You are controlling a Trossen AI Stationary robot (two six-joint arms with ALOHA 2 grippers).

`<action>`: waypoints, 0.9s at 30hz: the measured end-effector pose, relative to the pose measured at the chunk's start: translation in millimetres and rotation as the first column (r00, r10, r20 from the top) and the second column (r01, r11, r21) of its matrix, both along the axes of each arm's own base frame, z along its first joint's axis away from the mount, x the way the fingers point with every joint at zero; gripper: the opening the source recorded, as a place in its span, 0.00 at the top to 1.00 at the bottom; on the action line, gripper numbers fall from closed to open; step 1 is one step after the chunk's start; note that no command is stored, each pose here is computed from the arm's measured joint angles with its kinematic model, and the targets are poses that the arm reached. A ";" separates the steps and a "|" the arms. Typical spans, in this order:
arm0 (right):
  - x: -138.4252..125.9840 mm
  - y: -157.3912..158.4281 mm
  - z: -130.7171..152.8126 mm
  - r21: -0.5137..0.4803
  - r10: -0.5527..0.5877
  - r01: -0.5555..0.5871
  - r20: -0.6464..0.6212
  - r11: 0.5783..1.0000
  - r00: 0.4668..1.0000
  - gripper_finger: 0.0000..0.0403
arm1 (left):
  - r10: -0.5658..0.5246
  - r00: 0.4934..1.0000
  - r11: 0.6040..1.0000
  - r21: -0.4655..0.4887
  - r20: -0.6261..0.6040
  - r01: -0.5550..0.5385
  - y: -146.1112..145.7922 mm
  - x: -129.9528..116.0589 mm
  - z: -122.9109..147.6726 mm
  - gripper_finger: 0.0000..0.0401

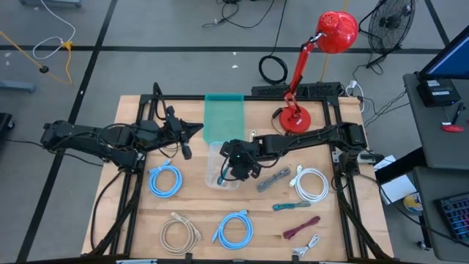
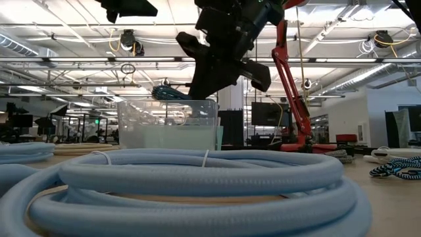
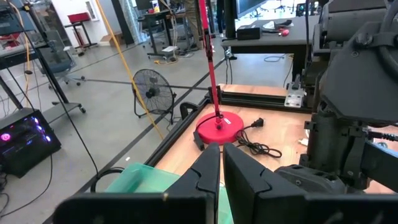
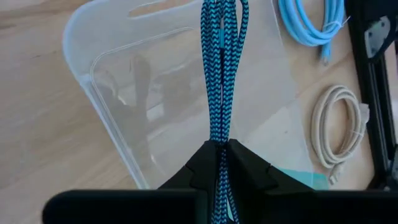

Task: Pick & Place USB Port
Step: Put the top blue black tied USB cable into the transparent bin

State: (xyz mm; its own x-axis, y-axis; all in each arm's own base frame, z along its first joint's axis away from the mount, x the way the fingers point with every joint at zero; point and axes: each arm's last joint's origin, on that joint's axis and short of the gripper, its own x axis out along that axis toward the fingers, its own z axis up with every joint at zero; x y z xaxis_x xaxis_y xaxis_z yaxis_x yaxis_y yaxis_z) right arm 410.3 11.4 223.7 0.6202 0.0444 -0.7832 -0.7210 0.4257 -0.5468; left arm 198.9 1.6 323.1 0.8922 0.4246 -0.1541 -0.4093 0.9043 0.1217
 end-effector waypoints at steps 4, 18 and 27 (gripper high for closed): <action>-1.4 -0.2 -4.0 0.001 -0.002 0.002 -0.008 1.000 1.000 0.91 | 0.000 1.000 1.000 0.000 0.000 0.000 0.0 0.0 0.0 0.94; -4.3 -2.7 -42.7 -0.057 -0.046 0.063 0.256 0.996 0.966 0.91 | 0.000 1.000 1.000 0.000 -0.001 0.000 0.0 0.0 -0.1 0.94; -5.6 -4.7 -46.0 0.013 -0.204 0.212 0.346 0.977 0.916 0.91 | 0.000 1.000 1.000 0.001 -0.002 0.000 0.0 0.0 -0.2 0.94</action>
